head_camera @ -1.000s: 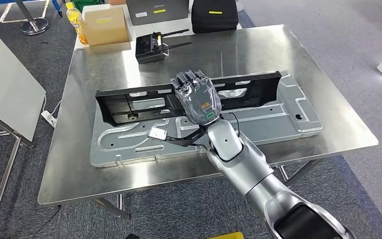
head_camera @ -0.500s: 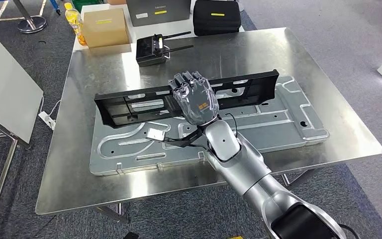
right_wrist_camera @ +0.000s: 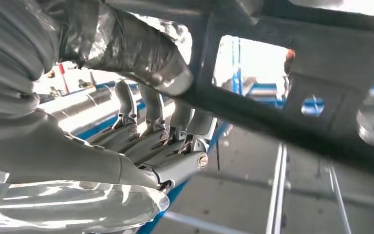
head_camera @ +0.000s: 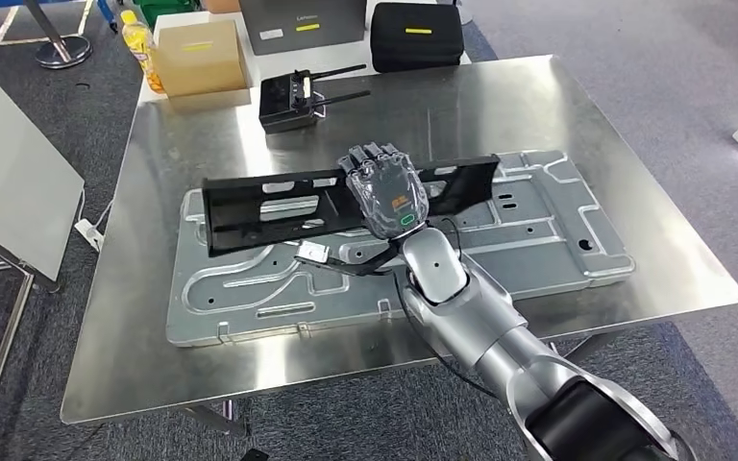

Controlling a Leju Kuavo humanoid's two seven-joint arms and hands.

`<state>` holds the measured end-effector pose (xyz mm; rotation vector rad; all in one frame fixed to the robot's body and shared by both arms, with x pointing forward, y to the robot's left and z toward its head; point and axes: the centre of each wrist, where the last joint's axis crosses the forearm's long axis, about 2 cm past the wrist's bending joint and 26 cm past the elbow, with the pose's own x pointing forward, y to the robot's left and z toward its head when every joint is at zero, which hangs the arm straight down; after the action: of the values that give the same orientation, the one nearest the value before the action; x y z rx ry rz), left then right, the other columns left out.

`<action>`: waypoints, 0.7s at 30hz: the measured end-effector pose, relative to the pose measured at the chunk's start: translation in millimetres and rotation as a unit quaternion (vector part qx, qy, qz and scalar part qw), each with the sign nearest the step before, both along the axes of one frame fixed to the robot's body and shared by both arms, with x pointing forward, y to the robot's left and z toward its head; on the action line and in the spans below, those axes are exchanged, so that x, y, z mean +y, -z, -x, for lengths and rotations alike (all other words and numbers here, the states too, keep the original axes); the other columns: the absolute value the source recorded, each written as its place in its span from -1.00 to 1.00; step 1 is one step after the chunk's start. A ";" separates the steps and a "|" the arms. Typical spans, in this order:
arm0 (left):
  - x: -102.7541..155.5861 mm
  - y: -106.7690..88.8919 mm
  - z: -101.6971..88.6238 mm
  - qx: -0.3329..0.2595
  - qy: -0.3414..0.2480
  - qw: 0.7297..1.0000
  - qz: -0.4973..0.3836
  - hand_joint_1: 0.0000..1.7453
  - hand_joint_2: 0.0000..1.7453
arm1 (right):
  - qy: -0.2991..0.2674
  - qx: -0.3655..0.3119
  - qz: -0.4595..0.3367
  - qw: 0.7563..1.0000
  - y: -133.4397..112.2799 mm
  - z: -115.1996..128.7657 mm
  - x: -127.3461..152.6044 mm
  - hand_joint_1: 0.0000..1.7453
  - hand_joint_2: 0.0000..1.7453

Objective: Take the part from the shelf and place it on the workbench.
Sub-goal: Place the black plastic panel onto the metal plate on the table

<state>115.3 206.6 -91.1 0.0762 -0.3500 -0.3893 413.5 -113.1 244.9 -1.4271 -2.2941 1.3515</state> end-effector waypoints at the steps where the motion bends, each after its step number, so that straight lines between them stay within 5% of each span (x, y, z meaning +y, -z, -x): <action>1: 0.0 0.0 -0.1 0.000 0.000 1.000 0.001 -1.00 1.00 | -0.002 0.005 0.009 1.000 1.5 -2.4 -0.2 1.00 1.00; 9: 0.0 -0.9 -3.7 -0.005 -0.002 1.000 0.005 -1.00 1.00 | -0.003 0.071 0.058 0.996 19.4 -15.7 -0.9 1.00 1.00; 13: 0.2 -0.7 -3.1 -0.011 -0.001 1.000 0.008 -1.00 1.00 | 0.007 0.105 0.079 0.991 18.0 -22.8 -3.2 -1.00 -1.00; 15: 0.5 -0.6 -2.8 -0.016 0.001 1.000 0.011 -1.00 1.00 | 0.011 0.120 0.090 0.989 18.8 -24.8 -4.7 -1.00 -1.00; 19: 0.6 -0.7 -3.3 -0.024 -0.001 1.000 0.015 -1.00 -1.00 | 0.021 0.136 0.100 0.985 20.2 -27.3 -7.8 -1.00 -1.00; 21: 0.7 -0.5 -2.5 -0.024 -0.004 1.000 0.019 -1.00 -1.00 | 0.028 0.147 0.104 0.983 25.4 -26.5 -9.6 -1.00 -1.00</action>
<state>117.8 207.3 -90.6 0.0502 -0.4045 -0.3736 440.0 -122.7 219.5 -1.2324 -1.9626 1.6977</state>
